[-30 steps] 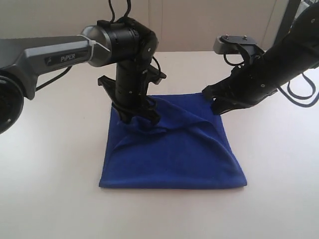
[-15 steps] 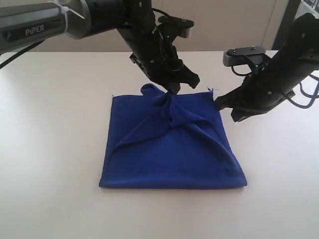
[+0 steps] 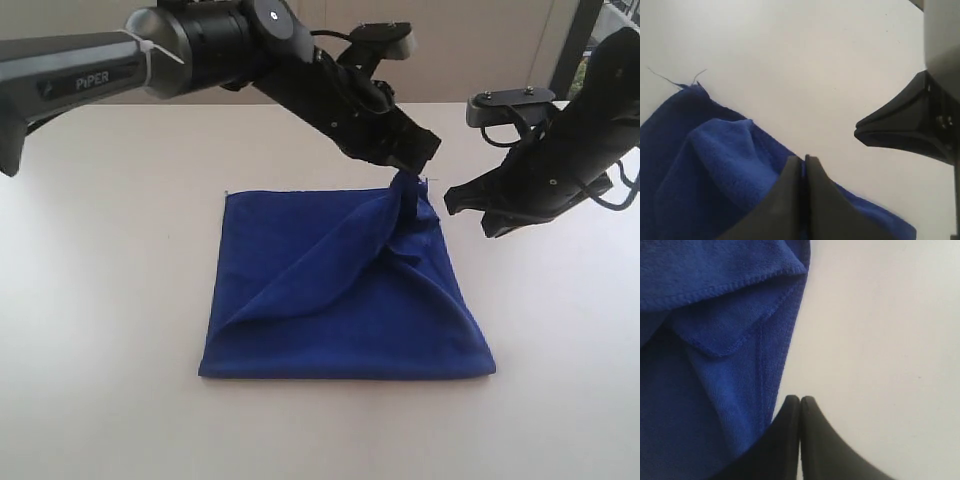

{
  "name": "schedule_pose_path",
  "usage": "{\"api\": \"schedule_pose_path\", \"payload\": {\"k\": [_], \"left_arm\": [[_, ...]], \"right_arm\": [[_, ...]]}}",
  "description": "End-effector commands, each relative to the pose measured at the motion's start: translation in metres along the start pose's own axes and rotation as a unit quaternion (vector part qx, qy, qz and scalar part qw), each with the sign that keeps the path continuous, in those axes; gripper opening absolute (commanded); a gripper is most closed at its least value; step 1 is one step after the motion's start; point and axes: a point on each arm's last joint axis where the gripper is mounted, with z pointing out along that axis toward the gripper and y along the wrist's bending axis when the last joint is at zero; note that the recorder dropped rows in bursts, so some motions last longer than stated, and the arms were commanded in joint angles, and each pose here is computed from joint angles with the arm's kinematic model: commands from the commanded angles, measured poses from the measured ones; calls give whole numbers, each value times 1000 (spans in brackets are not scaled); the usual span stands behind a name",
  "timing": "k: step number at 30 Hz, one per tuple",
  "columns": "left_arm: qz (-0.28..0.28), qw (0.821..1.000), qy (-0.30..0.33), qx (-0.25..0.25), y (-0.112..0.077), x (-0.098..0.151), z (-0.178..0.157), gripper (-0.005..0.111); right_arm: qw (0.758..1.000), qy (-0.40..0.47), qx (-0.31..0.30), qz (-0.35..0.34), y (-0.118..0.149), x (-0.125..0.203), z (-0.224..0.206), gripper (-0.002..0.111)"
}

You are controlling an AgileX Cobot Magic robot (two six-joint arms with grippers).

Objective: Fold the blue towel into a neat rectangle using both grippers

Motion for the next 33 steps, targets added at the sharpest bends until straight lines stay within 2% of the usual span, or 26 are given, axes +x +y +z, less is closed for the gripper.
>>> {"api": "schedule_pose_path", "payload": {"k": [1, 4, 7, 10, 17, 26, 33], "left_arm": [[18, 999, 18, -31, 10, -6, -33, 0], [-11, 994, 57, -97, 36, -1, -62, 0], [-26, 992, 80, -99, 47, 5, -70, 0], [-6, 988, 102, -113, 52, 11, -70, 0], [8, 975, 147, -165, 63, 22, -71, 0], [-2, 978, 131, -159, 63, 24, -66, 0], [-6, 980, 125, -156, 62, 23, -65, 0]], "right_arm": [[1000, -11, 3, 7, -1, -2, -5, 0], [998, -9, -9, 59, 1, -2, -5, 0], [991, -15, -61, 115, 10, -3, -5, 0], [985, -17, -89, 147, 16, -2, 1, 0], [975, -16, -101, 198, 18, 8, 18, 0], [948, -24, -132, 288, 20, 7, 35, 20], [927, -12, -146, 346, 20, 7, 54, 21]]}}
